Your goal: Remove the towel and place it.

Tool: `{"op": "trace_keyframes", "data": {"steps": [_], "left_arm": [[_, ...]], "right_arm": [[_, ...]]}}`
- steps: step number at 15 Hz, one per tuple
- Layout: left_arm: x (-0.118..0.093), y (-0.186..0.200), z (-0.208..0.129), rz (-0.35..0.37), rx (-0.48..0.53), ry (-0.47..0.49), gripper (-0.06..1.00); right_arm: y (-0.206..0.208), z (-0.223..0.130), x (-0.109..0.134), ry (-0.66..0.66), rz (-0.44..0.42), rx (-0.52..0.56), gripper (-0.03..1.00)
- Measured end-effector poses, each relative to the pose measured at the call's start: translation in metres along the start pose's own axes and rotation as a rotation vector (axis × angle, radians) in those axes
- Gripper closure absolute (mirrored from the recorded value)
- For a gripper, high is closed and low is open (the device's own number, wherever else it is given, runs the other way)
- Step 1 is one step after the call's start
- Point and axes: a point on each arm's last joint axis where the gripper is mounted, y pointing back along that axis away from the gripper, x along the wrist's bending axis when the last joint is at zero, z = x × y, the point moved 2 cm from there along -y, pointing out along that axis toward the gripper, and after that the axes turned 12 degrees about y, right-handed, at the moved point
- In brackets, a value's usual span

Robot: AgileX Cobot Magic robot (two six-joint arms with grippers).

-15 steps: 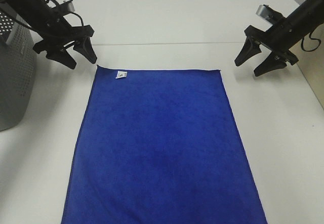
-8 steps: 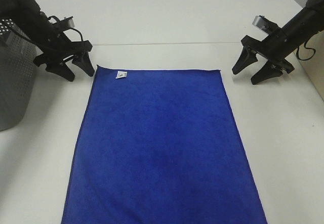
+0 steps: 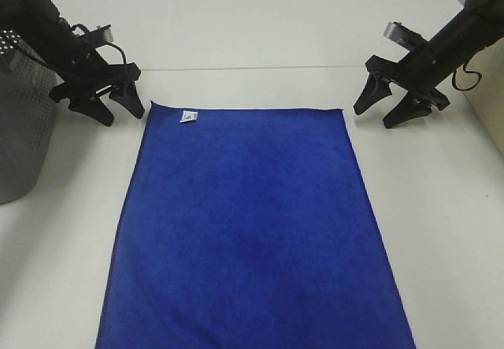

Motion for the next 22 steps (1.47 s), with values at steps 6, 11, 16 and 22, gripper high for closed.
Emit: {"op": "trace_keyframes", "data": {"steps": [6,11,16,22], "left_arm": [[-0.019,-0.012,-0.004,-0.056,0.019,-0.009,0.33],[-0.064,-0.033,-0.014,-0.078,0.008,-0.087,0.33],[-0.070,-0.037,-0.016,-0.078,0.009,-0.068,0.39],[-0.066,-0.043,-0.017,-0.072,0.019,-0.073,0.83]], "right_arm": [[-0.010,0.005,0.016,0.042,-0.024,0.018,0.27],[-0.031,0.014,0.051,0.119,-0.026,0.026,0.28],[-0.045,0.021,0.073,0.169,-0.059,0.008,0.44],[-0.048,0.026,0.067,0.160,-0.100,-0.034,0.95]]}}
